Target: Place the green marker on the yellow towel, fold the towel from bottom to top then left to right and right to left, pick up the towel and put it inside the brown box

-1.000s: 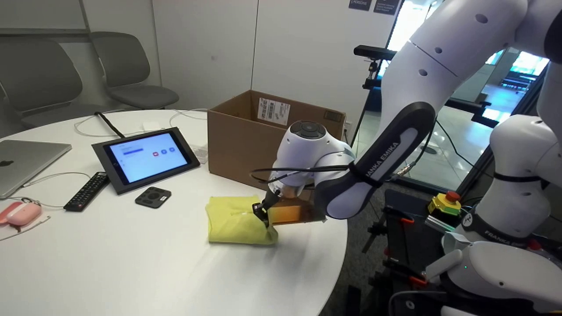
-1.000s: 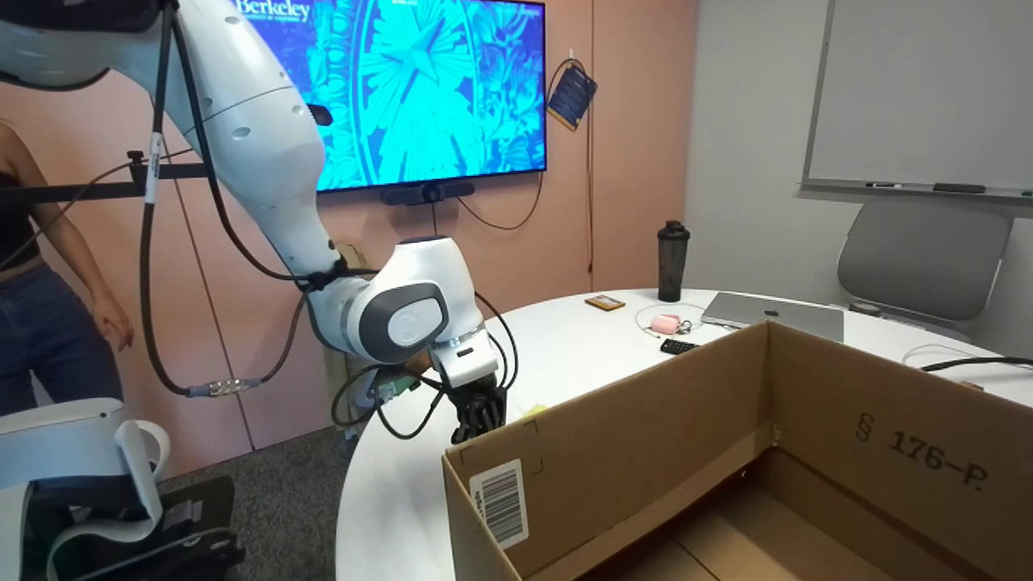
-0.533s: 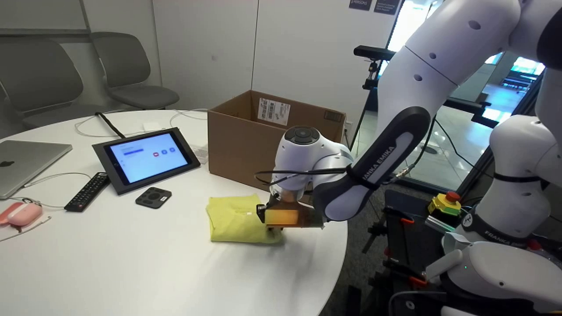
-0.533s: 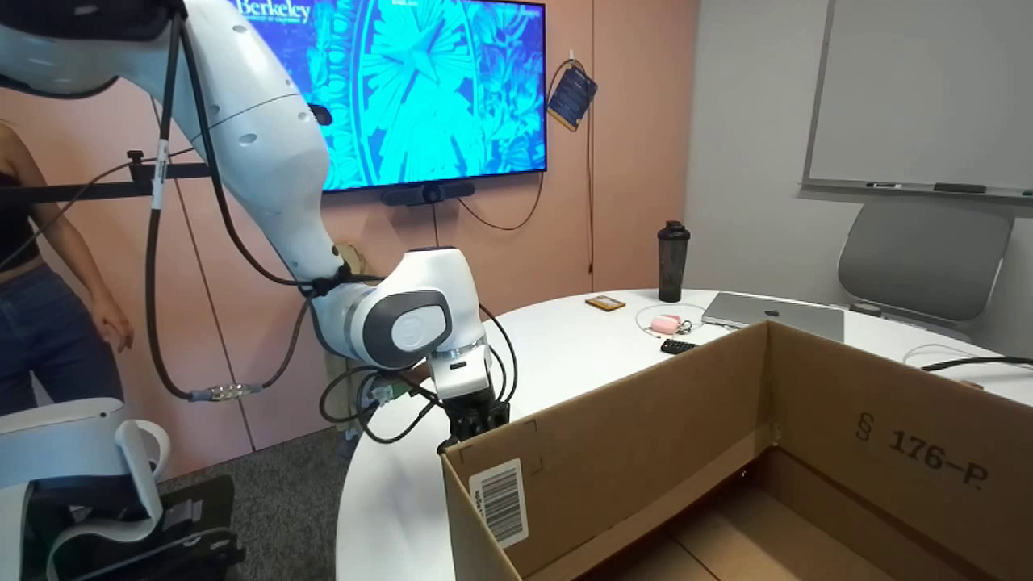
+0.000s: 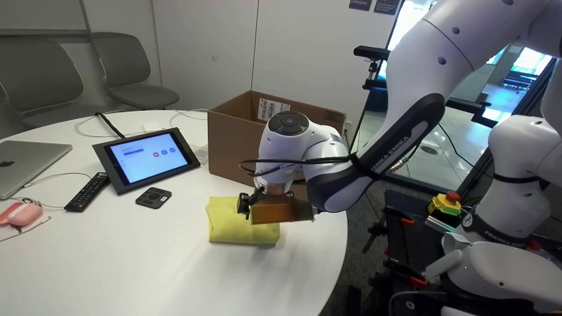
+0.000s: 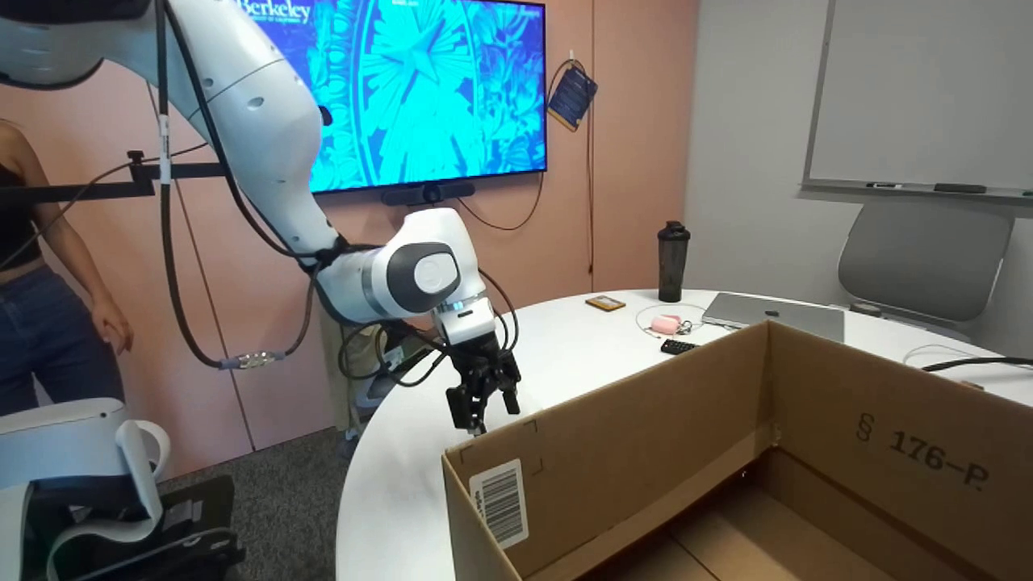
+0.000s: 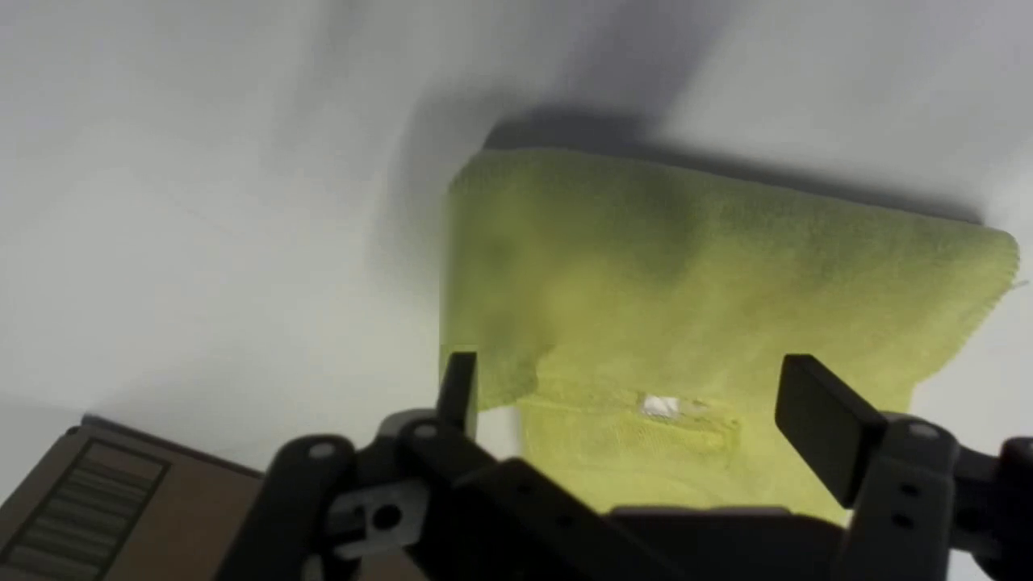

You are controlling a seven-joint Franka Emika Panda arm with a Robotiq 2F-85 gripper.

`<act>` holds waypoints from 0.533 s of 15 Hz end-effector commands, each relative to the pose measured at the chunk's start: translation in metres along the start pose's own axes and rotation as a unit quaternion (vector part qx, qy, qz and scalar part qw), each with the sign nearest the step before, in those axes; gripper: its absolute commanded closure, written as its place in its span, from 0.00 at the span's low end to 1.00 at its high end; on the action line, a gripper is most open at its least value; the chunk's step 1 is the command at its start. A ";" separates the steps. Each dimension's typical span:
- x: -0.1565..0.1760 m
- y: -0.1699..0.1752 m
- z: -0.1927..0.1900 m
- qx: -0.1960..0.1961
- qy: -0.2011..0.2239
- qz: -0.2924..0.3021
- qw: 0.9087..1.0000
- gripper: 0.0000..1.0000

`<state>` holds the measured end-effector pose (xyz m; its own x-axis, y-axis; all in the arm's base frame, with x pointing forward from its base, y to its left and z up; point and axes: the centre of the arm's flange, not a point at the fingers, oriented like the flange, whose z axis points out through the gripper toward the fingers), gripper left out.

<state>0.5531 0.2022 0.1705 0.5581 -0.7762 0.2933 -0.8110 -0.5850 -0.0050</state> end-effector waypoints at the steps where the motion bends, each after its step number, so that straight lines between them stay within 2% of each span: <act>1: 0.011 -0.014 -0.033 -0.006 0.042 0.002 0.999 0.00; 5: 0.025 -0.019 -0.039 -0.019 0.063 0.024 0.998 0.00; 8: 0.032 -0.019 -0.026 -0.027 0.053 0.059 0.997 0.00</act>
<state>0.5735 0.1990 0.2065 0.4944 -0.7738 0.3960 -0.8465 -0.5322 0.0170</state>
